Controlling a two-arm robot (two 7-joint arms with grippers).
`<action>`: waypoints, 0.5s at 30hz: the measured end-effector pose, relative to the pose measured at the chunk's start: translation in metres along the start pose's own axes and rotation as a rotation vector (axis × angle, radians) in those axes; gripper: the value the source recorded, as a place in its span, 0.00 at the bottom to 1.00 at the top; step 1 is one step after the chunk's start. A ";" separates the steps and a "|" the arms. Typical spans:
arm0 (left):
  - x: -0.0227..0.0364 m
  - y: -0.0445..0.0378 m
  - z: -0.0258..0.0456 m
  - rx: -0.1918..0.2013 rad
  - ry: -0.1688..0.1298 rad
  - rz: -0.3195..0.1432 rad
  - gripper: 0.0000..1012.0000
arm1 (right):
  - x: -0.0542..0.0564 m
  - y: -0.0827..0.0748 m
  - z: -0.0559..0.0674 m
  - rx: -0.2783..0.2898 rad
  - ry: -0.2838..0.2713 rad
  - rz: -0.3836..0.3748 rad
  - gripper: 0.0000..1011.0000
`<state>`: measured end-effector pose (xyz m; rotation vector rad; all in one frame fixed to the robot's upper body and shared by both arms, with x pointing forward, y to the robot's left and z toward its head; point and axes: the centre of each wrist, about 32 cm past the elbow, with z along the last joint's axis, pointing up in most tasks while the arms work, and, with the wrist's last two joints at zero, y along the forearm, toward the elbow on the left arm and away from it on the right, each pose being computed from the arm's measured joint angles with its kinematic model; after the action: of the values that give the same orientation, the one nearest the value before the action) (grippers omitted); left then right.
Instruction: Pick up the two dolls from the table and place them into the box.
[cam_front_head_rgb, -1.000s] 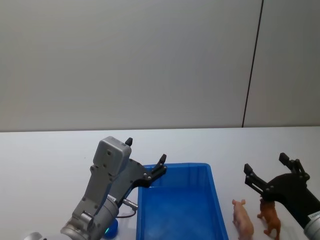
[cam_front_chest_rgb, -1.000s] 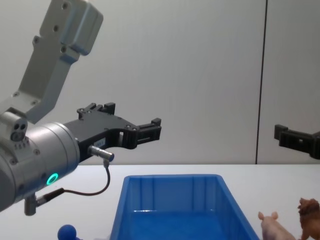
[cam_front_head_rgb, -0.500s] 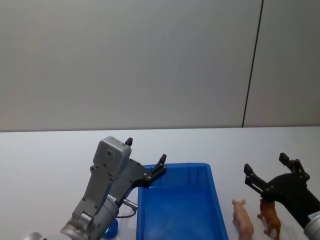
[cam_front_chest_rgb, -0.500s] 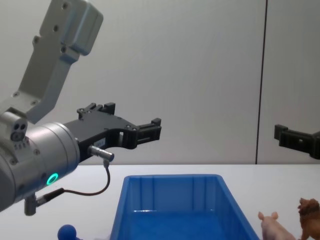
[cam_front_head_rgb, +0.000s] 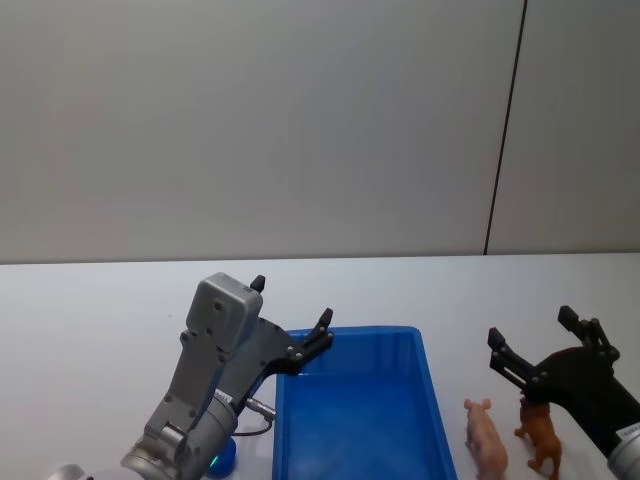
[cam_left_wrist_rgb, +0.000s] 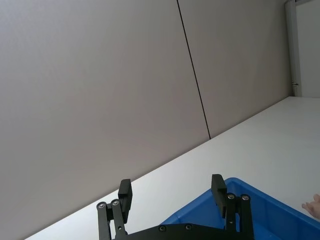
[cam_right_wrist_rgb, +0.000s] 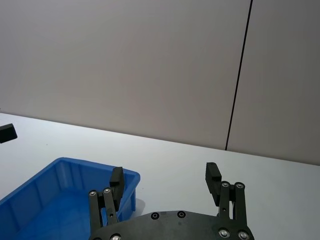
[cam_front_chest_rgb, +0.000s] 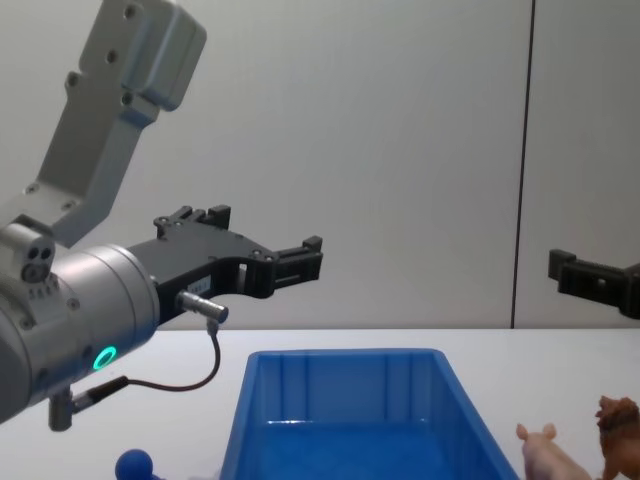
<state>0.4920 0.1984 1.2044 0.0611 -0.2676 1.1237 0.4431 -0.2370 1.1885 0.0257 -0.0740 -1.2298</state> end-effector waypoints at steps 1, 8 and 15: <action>0.0000 0.0000 0.0000 0.000 0.000 0.000 0.99 | 0.000 0.000 0.000 -0.001 0.000 0.000 0.99; 0.0000 0.0000 0.0000 0.000 0.000 0.000 0.99 | 0.000 -0.002 -0.001 -0.016 0.003 -0.016 0.99; 0.0000 0.0000 0.0000 0.000 0.000 0.000 0.99 | 0.001 -0.007 -0.001 -0.049 0.007 -0.046 0.99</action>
<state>0.4920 0.1984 1.2044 0.0612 -0.2675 1.1237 0.4366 -0.2402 1.1867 -0.0104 -0.0374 -1.2772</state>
